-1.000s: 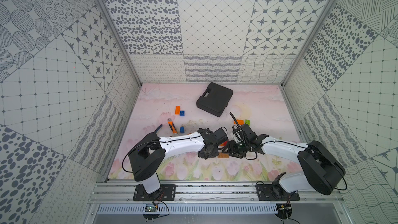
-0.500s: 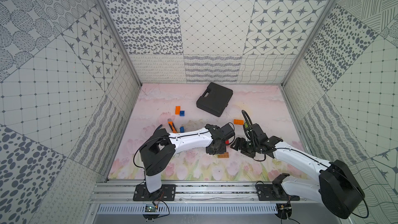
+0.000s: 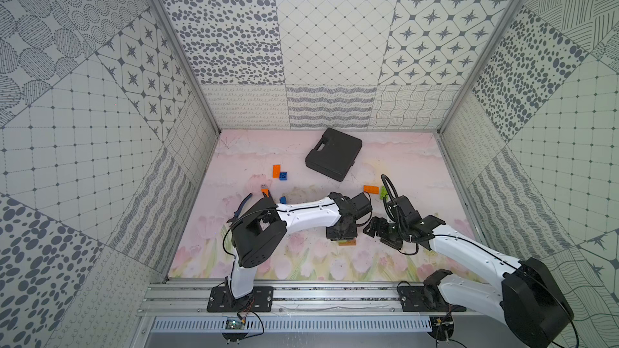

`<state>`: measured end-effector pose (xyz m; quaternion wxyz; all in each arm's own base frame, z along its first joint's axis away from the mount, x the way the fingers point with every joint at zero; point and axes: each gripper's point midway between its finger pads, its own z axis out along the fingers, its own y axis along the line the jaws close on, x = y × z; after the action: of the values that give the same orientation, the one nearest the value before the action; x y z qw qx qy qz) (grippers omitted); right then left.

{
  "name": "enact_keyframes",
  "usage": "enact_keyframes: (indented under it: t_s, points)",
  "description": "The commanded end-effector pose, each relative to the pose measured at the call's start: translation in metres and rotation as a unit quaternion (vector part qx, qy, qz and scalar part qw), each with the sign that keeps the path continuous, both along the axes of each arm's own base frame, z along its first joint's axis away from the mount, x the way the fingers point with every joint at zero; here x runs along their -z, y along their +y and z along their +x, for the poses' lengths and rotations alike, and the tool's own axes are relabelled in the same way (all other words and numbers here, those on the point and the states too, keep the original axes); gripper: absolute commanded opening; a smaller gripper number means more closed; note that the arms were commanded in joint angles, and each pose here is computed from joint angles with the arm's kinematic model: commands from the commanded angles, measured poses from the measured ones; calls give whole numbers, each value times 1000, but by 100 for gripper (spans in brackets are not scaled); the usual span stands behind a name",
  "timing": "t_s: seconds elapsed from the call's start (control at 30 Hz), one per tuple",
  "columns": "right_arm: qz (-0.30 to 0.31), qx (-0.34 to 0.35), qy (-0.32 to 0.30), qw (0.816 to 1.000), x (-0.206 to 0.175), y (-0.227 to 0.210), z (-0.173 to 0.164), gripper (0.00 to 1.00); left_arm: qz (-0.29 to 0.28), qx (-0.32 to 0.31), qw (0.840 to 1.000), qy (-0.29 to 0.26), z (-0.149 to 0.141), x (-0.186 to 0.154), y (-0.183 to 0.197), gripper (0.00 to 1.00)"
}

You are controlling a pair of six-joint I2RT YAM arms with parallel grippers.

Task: Assemble the number 5 with lego
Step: Assemble the lego brick with the lego brick.

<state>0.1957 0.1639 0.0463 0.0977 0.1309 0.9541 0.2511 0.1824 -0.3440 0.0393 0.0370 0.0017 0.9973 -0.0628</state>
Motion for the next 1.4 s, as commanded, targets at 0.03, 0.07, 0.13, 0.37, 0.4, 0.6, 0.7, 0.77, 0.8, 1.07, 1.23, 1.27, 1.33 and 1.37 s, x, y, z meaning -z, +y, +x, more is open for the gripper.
enact_keyframes:
  t_s: [0.03,0.07,0.13,0.37,0.4,0.6,0.7,0.77,0.8,1.07,1.23,1.27,1.33,1.37]
  points:
    - [1,-7,-5,1000,2,0,0,86,24,-19,999,21,-9,14,9,24]
    - [1,-6,-6,1000,2,-1,1,86,23,-22,999,23,-9,14,8,24]
    - [1,-8,-2,1000,4,-1,0,86,28,-23,999,24,-10,15,10,25]
    - [2,-6,2,1000,7,-1,-1,87,45,-31,998,27,-16,17,15,25]
    - [2,-6,4,1000,9,-1,-1,87,48,-32,998,26,-16,17,16,25]
    - [-1,-7,8,1000,11,-1,-3,88,63,-42,997,-2,-15,8,27,23]
    - [-1,-5,7,1000,11,-2,-3,88,75,-44,996,-1,-15,17,30,23]
    - [0,-4,7,1000,12,-2,-3,89,77,-40,996,14,-19,26,27,22]
    - [0,-3,8,1000,12,-2,-3,89,83,-41,995,20,-21,31,27,22]
    - [-12,1,6,1000,13,-7,-3,90,118,-74,988,59,-37,71,50,21]
    - [-20,15,3,1000,15,-12,0,91,174,-69,980,68,-41,86,70,21]
    - [-20,18,2,1000,15,-13,1,92,178,-70,979,72,-41,90,72,21]
    - [-20,23,-2,1000,13,-14,3,92,176,-70,979,78,-40,94,72,19]
    - [-18,23,-2,1000,12,-14,4,92,172,-67,980,75,-38,92,70,19]
